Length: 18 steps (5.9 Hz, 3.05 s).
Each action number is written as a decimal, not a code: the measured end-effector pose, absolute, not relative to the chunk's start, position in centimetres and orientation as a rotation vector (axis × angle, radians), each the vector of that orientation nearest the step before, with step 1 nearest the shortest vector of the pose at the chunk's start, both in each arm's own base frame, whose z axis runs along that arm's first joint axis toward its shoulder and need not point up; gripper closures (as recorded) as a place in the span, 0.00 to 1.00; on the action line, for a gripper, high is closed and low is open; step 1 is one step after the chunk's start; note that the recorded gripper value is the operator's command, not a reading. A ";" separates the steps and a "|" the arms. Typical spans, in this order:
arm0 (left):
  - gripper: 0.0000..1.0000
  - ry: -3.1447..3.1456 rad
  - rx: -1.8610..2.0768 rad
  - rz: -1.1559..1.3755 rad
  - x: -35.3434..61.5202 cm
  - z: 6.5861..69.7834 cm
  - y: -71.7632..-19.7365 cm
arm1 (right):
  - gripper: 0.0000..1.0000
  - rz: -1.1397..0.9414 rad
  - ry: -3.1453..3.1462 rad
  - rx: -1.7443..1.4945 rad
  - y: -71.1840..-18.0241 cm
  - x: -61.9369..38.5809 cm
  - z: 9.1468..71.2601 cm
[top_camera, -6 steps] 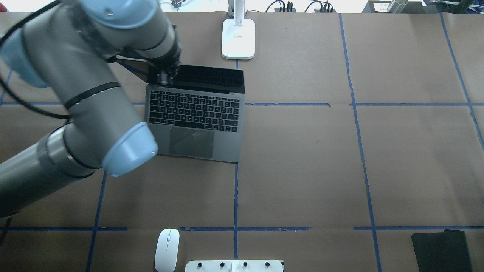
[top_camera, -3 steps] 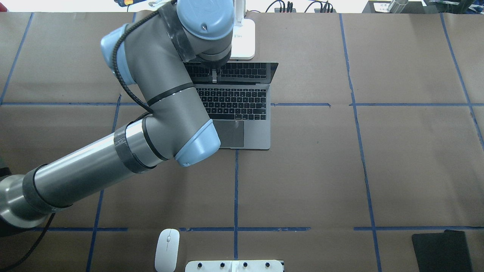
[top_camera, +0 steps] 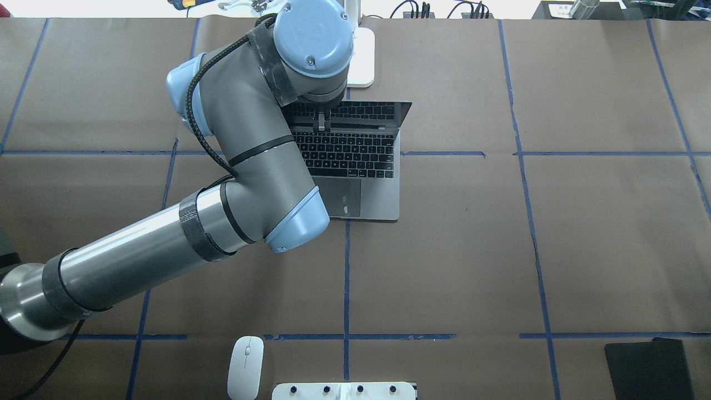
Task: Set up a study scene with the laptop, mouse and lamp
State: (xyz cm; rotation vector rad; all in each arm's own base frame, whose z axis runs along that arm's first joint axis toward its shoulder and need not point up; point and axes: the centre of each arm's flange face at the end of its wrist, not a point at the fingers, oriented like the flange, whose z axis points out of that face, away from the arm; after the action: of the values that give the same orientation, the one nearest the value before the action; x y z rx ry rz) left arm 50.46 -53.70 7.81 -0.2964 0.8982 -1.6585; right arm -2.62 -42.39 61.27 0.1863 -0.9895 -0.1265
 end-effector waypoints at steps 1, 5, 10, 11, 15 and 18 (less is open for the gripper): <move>0.92 0.889 -0.306 -1.684 50.5 8.3 -53.7 | 0.00 -0.115 -0.990 0.180 -42.4 -2.7 61.3; 0.00 0.871 -0.316 -1.716 50.3 9.8 -53.7 | 0.00 -0.114 -0.987 0.172 -42.4 -2.9 61.4; 0.00 0.955 -0.228 -1.279 36.8 13.6 -43.3 | 0.01 0.112 -0.981 0.062 -39.3 -18.8 52.3; 0.00 0.946 -0.212 -1.205 35.4 14.9 -42.1 | 0.01 0.110 -0.958 0.055 -36.6 -21.2 51.2; 0.00 0.933 -0.191 -1.175 33.9 16.2 -42.1 | 0.12 0.116 -0.905 -0.057 -26.1 -17.6 57.2; 0.00 0.936 -0.186 -1.183 33.5 16.2 -42.4 | 0.01 0.123 -0.946 -0.154 -22.6 -17.0 60.9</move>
State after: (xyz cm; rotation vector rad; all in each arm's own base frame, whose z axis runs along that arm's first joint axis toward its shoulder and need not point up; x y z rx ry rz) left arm 33.49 -42.37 16.16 -0.1865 0.9364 -1.1834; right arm -16.97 -22.55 60.92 -0.1536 -0.9457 0.1234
